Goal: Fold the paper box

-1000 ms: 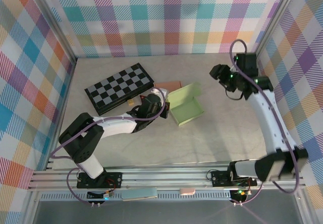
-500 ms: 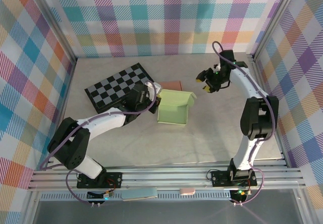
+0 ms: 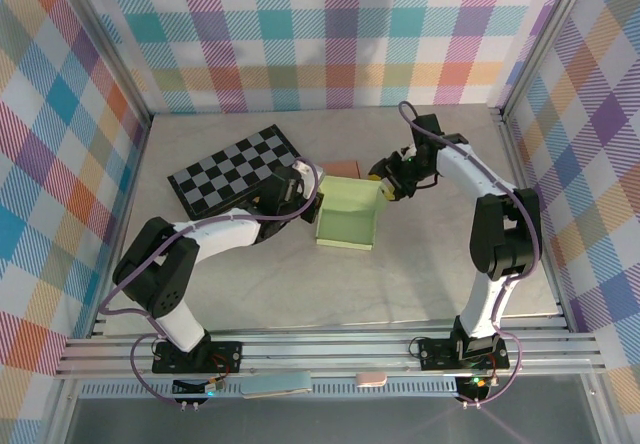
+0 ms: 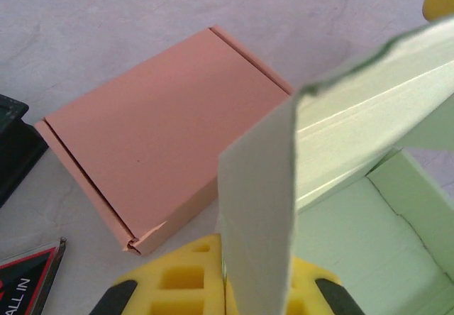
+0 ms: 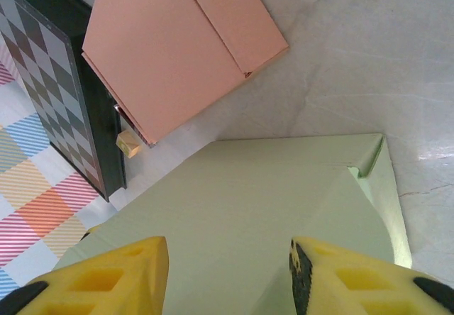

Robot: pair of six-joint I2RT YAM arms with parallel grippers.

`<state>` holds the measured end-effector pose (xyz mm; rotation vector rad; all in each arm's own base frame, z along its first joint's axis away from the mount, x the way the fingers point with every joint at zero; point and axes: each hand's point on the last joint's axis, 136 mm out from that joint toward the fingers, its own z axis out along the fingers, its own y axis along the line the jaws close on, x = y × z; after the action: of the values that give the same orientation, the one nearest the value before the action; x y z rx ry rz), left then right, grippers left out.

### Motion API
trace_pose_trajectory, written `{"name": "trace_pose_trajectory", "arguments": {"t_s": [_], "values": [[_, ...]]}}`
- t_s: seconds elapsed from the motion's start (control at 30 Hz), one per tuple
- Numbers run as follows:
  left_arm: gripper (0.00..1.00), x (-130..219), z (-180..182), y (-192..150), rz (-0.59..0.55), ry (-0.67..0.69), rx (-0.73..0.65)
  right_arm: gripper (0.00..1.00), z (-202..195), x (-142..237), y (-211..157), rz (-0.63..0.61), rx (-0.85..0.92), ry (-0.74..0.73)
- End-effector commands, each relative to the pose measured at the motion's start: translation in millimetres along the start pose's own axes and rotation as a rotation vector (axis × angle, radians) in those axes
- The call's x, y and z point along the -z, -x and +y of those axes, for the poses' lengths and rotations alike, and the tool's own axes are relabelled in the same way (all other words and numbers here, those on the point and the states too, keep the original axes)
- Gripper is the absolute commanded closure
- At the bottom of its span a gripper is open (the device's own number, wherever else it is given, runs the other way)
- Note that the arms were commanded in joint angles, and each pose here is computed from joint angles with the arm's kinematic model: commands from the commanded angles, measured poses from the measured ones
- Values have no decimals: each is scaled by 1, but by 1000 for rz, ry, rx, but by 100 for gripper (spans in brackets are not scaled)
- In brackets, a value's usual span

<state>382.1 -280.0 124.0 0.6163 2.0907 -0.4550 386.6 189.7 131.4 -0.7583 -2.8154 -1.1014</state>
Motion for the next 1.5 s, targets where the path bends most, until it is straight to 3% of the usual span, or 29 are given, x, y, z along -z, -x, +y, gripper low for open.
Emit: {"name": "trace_pose_trajectory", "arguments": {"t_s": [0.0,0.2,0.87,1.27,1.47], "values": [[94,-2,4,23,-64,20,28,53,6,10,-15,20,-17,19],[94,-4,7,26,-74,39,74,54,-5,10,-28,31,-42,-39],[92,-11,3,15,-135,48,295,58,-9,-11,-54,75,-190,-32],[92,-11,-2,3,-125,32,346,58,-14,-18,-62,86,-263,-37],[89,-8,-7,-4,-121,22,369,63,-19,-24,-64,85,-267,-56]]}}
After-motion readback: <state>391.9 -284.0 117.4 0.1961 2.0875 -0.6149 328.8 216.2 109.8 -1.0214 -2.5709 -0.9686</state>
